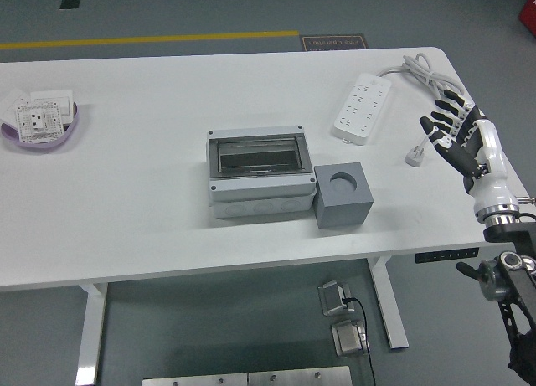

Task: Pick up the cylinder from the cube,place it in the box,flap close box

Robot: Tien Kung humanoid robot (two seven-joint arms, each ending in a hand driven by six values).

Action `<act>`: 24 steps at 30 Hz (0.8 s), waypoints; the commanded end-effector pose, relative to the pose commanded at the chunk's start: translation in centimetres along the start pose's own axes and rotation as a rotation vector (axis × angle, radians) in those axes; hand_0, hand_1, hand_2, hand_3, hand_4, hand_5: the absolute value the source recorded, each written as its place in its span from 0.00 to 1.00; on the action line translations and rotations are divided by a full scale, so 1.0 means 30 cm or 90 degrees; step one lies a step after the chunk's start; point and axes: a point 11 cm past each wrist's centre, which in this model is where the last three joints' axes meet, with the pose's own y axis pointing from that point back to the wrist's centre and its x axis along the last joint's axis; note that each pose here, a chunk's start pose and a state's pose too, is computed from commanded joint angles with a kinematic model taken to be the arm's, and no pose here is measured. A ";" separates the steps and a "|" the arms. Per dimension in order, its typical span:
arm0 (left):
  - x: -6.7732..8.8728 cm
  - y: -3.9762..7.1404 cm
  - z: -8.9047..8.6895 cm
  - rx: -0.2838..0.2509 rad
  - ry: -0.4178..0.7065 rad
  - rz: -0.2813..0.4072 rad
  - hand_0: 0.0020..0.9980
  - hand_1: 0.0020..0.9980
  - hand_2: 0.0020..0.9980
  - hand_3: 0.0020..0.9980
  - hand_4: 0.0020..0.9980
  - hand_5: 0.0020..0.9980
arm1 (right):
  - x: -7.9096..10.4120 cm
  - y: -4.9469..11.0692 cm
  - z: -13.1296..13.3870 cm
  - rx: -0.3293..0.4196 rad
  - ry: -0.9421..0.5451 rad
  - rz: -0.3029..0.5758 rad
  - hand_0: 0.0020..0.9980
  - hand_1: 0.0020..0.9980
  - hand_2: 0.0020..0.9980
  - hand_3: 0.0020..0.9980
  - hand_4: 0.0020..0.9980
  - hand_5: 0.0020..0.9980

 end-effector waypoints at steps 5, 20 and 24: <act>-0.003 0.001 0.007 -0.003 0.001 -0.002 0.75 0.79 0.79 0.91 0.77 0.40 | -0.005 0.001 0.003 -0.006 0.003 -0.011 0.79 0.77 0.83 0.86 0.92 0.37; -0.005 0.004 0.017 -0.006 0.002 -0.003 0.75 0.79 0.79 0.91 0.77 0.40 | 0.017 -0.011 -0.005 -0.014 0.019 -0.012 0.81 0.79 0.87 0.89 0.93 0.38; -0.001 0.004 0.020 -0.007 0.002 -0.002 0.75 0.79 0.79 0.91 0.77 0.40 | 0.025 -0.011 -0.008 -0.008 0.011 -0.004 0.81 0.79 0.87 0.89 0.93 0.38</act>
